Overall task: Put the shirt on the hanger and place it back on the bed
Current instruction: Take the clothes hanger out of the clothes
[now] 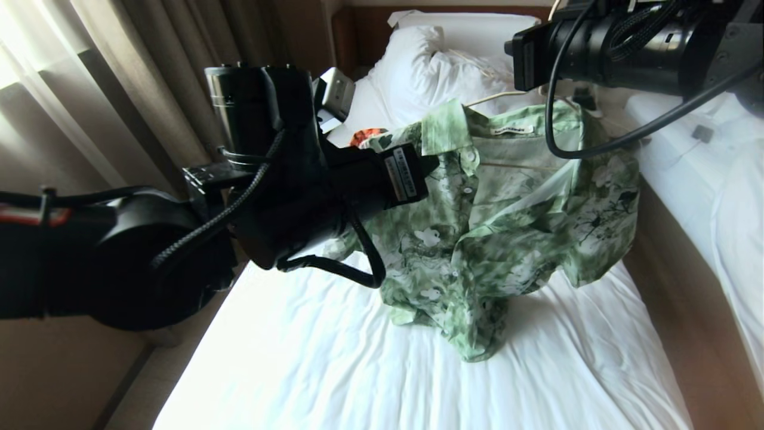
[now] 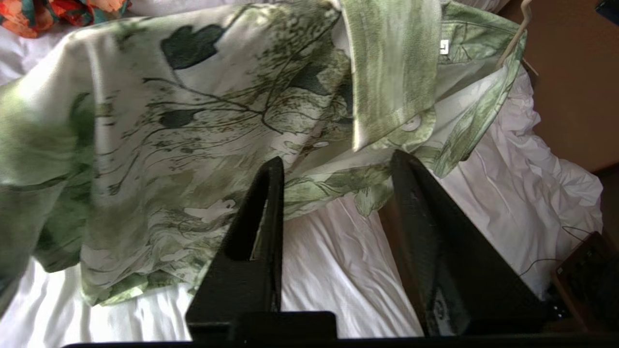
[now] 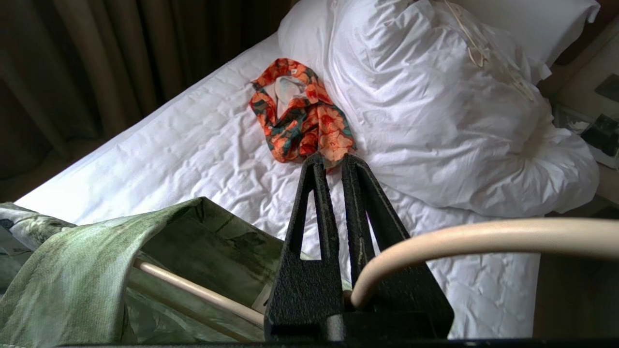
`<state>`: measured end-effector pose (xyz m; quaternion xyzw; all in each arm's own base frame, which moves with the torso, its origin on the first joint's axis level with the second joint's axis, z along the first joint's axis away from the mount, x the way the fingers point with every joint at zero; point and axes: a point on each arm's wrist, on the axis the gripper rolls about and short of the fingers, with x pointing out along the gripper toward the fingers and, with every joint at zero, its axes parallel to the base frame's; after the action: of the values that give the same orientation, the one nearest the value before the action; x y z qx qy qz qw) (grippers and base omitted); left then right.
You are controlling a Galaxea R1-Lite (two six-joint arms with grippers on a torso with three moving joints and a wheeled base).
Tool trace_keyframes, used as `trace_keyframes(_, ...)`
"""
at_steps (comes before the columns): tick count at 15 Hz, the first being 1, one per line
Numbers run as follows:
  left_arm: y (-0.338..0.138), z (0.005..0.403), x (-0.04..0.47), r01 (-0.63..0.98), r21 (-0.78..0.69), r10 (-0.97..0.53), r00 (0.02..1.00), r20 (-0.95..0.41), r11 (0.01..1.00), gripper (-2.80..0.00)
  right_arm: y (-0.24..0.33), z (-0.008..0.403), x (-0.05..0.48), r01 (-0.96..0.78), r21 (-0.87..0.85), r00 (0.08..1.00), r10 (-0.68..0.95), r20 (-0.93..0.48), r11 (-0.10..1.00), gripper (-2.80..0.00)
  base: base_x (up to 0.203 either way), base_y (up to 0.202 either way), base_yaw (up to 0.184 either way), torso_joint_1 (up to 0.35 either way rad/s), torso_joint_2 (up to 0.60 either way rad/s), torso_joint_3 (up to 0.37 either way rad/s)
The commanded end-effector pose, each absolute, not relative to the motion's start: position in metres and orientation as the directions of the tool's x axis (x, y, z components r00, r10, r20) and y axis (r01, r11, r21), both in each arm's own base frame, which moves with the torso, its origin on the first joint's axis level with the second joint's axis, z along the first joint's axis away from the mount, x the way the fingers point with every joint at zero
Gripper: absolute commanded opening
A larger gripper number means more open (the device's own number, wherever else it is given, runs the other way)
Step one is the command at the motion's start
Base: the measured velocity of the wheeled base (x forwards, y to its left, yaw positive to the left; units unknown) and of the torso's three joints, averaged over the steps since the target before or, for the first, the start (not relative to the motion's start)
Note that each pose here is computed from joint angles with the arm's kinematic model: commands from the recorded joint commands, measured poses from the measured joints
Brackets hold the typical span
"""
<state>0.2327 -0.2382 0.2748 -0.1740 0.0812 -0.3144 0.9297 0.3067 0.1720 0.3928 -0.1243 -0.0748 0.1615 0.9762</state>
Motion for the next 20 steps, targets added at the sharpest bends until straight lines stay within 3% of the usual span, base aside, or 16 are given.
trace_keyframes(1,-0.244,0.270,0.237,0.555,-0.379,-0.615,0.787,-0.049,0.740,0.00,0.181,0.385,0.312,-0.314,-0.273,0.934,0.348,0.085,0.909,-2.80,0.000,0.000,0.000,0.000,0.00,0.000)
trace_keyframes(10,-0.256,0.280,0.248,0.564,-0.393,-0.613,0.790,0.002,0.726,0.00,0.197,0.380,0.306,-0.336,-0.276,0.928,0.367,0.067,0.900,-2.80,0.000,0.000,0.000,0.000,0.00,0.000)
trace_keyframes(11,-0.255,0.280,0.247,0.565,-0.393,-0.614,0.789,0.002,0.725,-2.80,0.198,0.379,0.306,-0.336,-0.276,0.928,0.367,0.066,0.900,-2.80,0.000,0.000,0.000,0.000,0.00,0.000)
trace_keyframes(16,-0.247,0.283,0.255,0.555,-0.382,-0.584,0.811,0.048,0.739,-2.80,0.200,0.380,0.304,-0.340,-0.277,0.926,0.371,0.067,0.899,-2.80,0.000,0.000,0.000,0.000,0.00,0.000)
trace_keyframes(20,-0.207,0.287,0.261,0.476,-0.367,-0.493,0.869,0.052,0.799,-2.80,0.196,0.375,0.314,-0.318,-0.300,0.935,0.349,0.057,0.900,-2.80,0.000,0.000,0.000,0.000,0.00,0.000)
